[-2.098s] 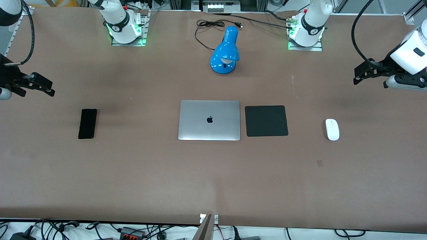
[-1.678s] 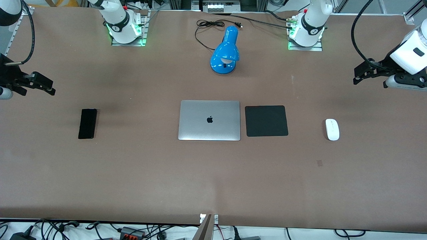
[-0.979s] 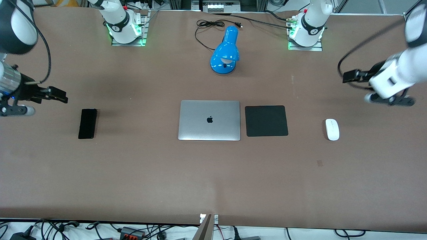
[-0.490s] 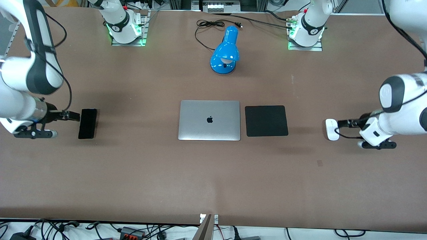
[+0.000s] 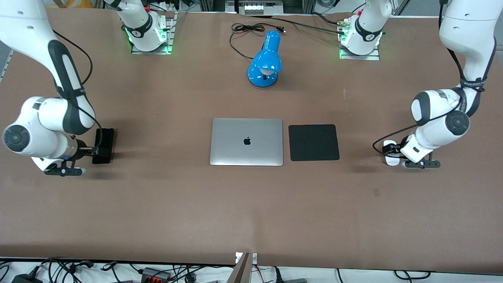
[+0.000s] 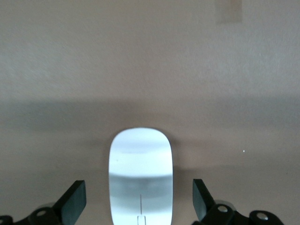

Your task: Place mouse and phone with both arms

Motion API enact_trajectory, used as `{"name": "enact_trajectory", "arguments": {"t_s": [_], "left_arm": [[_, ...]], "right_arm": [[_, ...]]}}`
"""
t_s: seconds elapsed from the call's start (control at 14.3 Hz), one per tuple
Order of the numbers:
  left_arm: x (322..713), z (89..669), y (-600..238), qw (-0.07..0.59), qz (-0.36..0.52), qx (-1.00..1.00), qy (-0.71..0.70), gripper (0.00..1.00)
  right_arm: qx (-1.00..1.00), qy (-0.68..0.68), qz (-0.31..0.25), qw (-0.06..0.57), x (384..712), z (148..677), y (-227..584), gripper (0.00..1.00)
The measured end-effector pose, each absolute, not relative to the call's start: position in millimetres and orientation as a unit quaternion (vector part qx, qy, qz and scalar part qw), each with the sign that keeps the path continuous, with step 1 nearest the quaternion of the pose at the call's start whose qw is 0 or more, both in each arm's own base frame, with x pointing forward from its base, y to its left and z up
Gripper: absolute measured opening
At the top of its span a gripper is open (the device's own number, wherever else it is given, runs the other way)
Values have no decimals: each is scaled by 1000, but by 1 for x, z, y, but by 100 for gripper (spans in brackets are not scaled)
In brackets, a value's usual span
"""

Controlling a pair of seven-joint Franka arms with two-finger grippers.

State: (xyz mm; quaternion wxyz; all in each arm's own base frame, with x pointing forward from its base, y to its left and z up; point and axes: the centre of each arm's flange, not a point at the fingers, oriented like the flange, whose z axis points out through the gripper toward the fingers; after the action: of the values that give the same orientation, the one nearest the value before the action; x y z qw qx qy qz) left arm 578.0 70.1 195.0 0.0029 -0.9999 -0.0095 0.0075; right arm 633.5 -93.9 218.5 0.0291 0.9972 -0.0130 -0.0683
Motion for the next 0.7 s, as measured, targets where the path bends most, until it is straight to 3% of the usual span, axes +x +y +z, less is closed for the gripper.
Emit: {"name": "enact_trajectory", "arguments": {"t_s": [0.28,0.56,0.7], "left_arm": [[573,187,70,2,16,-1000,-10,100],[568,172,69,0,28,-1000,-10,98],[568,172,69,0,29,-1000,-10,78]], "right_arm": [[996,-32,-77,25,609,181,-117,100],[996,-35,-78,23,605,179,-120,100],[996,-33,-79,21,604,178,-116,100]]}}
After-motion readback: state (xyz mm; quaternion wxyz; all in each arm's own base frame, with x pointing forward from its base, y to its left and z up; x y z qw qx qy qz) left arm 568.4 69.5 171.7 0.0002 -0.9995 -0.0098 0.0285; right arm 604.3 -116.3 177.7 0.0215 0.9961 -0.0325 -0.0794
